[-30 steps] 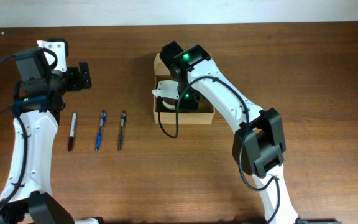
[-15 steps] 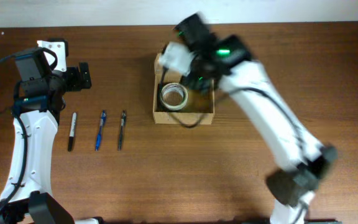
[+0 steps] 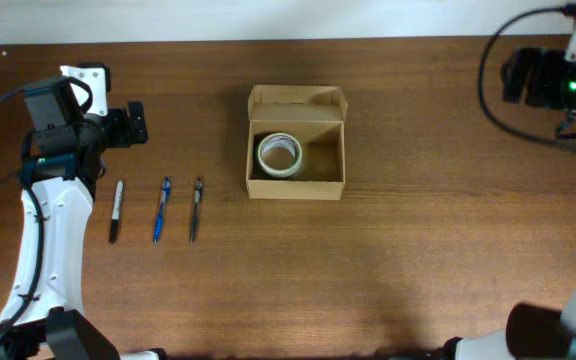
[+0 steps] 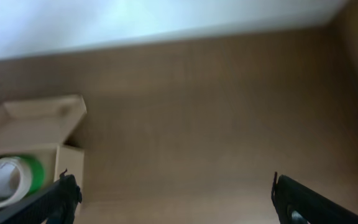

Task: Pack container
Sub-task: 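Withdraw the right gripper to the upper right corner, then lower the left gripper onto the black marker and grasp it, then carry the black marker with the left gripper into the box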

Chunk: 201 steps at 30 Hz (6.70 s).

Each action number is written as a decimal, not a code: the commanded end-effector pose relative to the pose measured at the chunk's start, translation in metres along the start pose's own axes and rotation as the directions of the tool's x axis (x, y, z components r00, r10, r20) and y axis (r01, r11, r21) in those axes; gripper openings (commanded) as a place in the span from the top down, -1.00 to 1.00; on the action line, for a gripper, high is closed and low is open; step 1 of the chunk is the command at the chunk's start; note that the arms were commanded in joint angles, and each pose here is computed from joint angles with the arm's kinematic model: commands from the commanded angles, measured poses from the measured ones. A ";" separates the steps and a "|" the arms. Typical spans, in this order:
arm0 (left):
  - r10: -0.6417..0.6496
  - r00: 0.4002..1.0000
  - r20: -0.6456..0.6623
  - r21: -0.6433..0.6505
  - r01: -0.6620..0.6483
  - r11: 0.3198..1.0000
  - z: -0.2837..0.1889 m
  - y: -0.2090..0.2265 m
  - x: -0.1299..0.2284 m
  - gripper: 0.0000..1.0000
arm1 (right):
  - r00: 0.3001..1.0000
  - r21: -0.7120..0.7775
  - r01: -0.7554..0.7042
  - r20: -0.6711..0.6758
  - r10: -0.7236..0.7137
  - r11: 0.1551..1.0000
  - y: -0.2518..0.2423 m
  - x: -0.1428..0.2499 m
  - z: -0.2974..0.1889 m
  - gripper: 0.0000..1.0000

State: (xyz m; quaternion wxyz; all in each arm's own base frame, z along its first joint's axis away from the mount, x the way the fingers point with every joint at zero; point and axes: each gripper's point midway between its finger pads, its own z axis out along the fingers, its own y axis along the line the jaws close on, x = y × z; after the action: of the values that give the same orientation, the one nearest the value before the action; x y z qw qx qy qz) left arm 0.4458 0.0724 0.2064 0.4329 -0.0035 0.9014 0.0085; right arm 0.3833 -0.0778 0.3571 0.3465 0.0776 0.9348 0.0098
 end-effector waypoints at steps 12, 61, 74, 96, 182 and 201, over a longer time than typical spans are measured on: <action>-0.065 0.967 -0.248 -0.061 0.051 0.997 -0.007 0.000 0.056 -0.99 | 0.911 -0.034 -0.228 -0.359 0.200 0.973 -0.032 0.055 0.106 -0.98; 0.043 0.671 -0.740 -0.029 -0.095 0.995 0.054 0.060 0.227 -0.46 | 0.895 -0.029 -0.236 -0.395 0.206 0.971 -0.034 0.062 0.121 -0.97; 0.044 0.618 -0.785 -0.051 -0.135 0.989 0.069 0.039 0.245 0.38 | 0.895 -0.029 -0.236 -0.395 0.206 0.971 -0.034 0.062 0.121 -0.98; 0.081 0.597 -0.798 0.059 -0.057 0.997 0.062 0.021 0.253 -0.27 | 0.895 -0.030 -0.236 -0.395 0.206 0.971 -0.034 0.062 0.121 -0.98; 0.988 0.139 0.066 0.703 -0.709 0.053 0.019 -0.320 0.131 0.97 | 0.895 -0.030 -0.236 -0.395 0.206 0.971 -0.034 0.062 0.121 -0.98; 0.989 0.139 -0.041 0.667 -0.734 0.130 0.017 -0.320 0.128 0.44 | 0.895 -0.030 -0.236 -0.395 0.206 0.971 -0.034 0.062 0.121 -0.98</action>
State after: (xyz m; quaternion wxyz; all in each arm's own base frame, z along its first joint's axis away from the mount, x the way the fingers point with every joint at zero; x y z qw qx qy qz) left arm 0.3849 -0.2439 0.0871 0.0797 0.6582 0.7481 0.0279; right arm 0.4094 -0.1071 0.2265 0.1571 0.1664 0.9690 0.0931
